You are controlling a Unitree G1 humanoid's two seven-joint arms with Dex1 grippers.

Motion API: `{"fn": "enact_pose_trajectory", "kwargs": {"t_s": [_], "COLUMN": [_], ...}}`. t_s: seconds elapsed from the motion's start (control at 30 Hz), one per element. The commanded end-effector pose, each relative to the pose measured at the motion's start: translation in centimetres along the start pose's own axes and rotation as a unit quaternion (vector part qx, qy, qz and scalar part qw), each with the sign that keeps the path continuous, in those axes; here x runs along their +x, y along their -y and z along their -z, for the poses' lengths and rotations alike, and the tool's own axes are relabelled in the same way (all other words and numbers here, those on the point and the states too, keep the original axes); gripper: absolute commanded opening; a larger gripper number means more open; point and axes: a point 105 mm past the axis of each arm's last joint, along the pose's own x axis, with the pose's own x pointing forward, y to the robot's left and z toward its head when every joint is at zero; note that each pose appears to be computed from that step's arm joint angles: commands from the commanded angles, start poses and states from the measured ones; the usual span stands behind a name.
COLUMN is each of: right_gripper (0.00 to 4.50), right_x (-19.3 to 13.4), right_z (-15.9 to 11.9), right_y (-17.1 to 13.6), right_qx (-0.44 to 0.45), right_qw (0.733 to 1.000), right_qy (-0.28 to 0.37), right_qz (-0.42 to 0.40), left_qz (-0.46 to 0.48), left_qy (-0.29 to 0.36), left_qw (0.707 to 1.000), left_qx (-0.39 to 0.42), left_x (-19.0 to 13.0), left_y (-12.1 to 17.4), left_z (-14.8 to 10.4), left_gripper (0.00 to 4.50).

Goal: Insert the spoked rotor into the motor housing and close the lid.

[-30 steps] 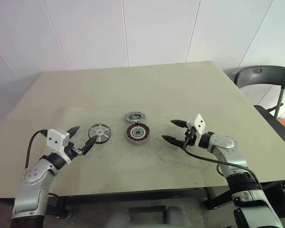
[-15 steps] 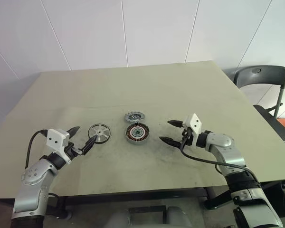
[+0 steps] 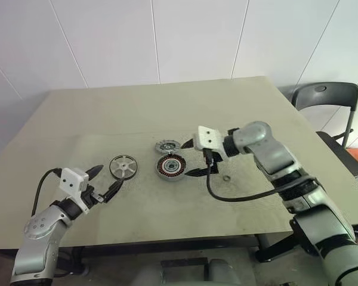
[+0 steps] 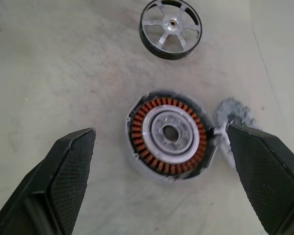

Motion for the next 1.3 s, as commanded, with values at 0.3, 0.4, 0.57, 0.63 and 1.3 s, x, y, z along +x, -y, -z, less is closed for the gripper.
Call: {"fn": "enact_pose_trajectory", "kwargs": {"t_s": [0.3, 0.4, 0.57, 0.63, 1.3], "right_gripper": [4.5, 4.5, 4.5, 4.5, 4.5], "right_x": [3.9, 5.0, 5.9, 5.9, 7.2], "right_z": [-1.3, -1.1, -0.3, 0.2, 0.3], "right_y": [-0.4, -0.1, 0.4, 0.7, 0.4], "right_qx": [-0.127, -0.131, -0.125, -0.123, -0.137], "right_qw": [0.972, 0.967, 0.962, 0.959, 0.95], "right_qy": [-0.158, -0.18, -0.212, -0.227, -0.236], "right_qz": [-0.115, -0.12, -0.121, -0.118, -0.149], "left_qz": [0.038, 0.038, 0.035, 0.034, 0.023], "left_qy": [0.017, 0.018, 0.018, 0.017, 0.024], "left_qw": [0.998, 0.998, 0.998, 0.998, 0.998], "left_qx": [0.04, 0.042, 0.042, 0.043, 0.049], "left_x": [-0.3, -0.2, -0.3, -0.4, -0.3], "left_y": [1.2, 1.1, 1.0, 1.0, 1.0], "left_z": [-1.5, -1.5, -1.4, -1.3, -1.5], "left_gripper": [4.45, 4.45, 4.45, 4.45, 4.45]}}
